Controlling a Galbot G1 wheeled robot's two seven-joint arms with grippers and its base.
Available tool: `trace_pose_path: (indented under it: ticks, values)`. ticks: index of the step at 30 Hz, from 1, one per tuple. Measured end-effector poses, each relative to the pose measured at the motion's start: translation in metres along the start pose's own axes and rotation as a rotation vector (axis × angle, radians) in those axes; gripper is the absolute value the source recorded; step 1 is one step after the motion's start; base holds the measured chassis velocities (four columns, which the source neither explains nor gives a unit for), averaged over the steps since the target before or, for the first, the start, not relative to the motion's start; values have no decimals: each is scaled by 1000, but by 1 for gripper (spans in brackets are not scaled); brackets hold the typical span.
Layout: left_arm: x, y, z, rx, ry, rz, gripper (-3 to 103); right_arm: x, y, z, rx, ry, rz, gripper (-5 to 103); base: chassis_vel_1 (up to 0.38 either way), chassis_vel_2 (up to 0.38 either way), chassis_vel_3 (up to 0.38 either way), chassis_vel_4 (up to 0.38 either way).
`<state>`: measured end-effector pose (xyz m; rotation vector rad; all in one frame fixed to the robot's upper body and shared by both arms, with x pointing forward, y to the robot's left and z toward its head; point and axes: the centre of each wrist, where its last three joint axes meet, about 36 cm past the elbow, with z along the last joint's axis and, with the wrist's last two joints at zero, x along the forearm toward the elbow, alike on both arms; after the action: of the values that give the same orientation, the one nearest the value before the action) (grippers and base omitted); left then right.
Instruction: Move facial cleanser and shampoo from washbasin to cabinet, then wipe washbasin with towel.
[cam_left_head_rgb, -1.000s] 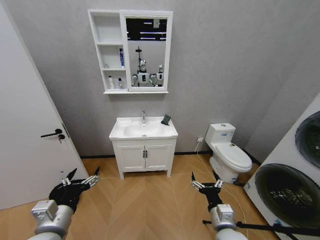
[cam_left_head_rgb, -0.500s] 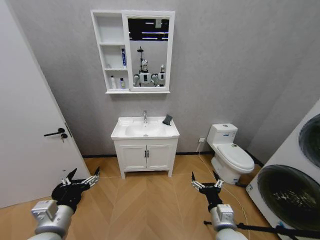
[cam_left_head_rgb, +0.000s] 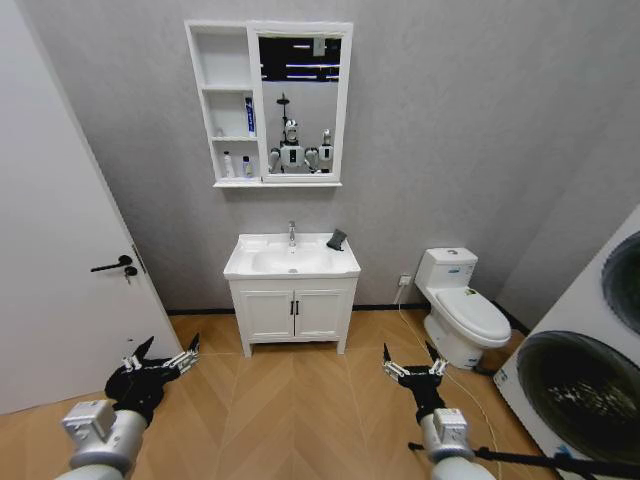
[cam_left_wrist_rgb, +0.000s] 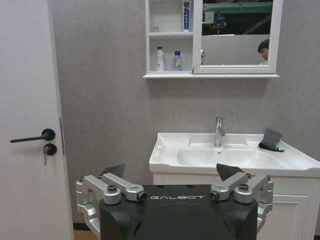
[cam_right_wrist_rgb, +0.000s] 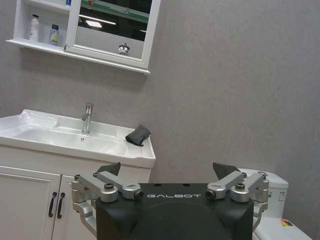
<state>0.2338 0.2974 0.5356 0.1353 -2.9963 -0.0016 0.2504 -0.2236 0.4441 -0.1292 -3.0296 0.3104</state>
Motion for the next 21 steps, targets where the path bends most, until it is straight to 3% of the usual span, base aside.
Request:
trace_pose_path:
  ticks: [21]
  values:
    - [0, 0, 0, 0, 0, 0, 100, 0, 0, 0, 0, 0, 0, 100, 0, 0, 0, 0]
